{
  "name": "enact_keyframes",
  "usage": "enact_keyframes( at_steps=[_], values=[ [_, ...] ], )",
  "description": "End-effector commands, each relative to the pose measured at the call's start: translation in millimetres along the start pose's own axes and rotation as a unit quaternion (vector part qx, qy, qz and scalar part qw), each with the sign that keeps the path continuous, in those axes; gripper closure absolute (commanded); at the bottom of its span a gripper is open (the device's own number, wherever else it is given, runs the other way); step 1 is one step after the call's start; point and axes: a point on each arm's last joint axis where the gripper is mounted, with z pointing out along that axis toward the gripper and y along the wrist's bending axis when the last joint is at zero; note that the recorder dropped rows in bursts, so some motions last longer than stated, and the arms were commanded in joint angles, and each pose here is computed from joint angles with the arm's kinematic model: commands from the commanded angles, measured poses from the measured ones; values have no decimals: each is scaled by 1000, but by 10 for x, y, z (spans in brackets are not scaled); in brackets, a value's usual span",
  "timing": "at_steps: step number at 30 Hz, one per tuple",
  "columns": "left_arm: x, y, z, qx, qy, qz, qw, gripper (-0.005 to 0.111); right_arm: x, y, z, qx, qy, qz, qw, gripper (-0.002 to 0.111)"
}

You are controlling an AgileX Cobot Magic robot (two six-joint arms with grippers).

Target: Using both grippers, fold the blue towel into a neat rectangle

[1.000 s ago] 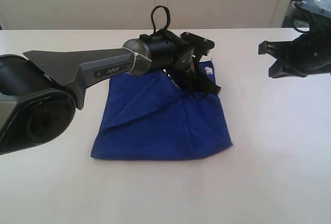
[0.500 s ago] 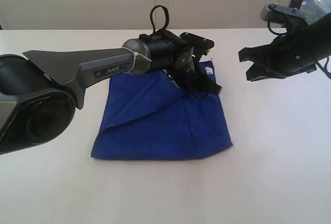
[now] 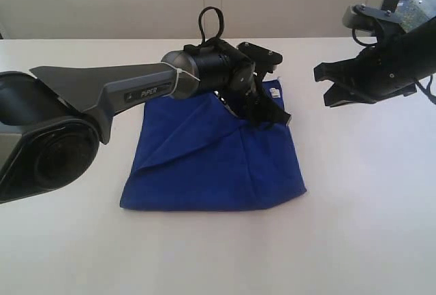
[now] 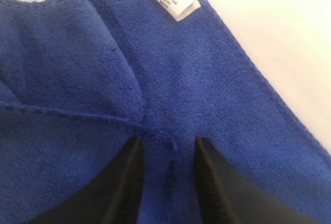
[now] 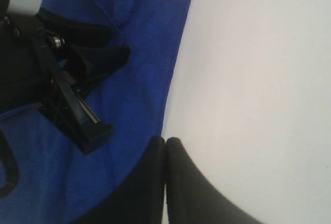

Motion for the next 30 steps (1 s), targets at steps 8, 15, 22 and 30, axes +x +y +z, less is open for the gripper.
enact_keyframes(
  at_steps=[8, 15, 22, 30],
  values=[
    [-41, 15, -78, -13, -2, 16, 1000, 96, 11, -10, 9, 0, 2, -5, 1000, 108],
    [-43, 15, -78, -13, -3, 16, 1000, 107, 11, -10, 9, 0, 2, -5, 1000, 108],
    [-139, 53, -211, -31, -21, 39, 999, 107, 11, -10, 9, 0, 2, -5, 1000, 108],
    [-219, 195, -478, -101, 0, 94, 990, 107, 11, -10, 9, 0, 2, -5, 1000, 108]
  ],
)
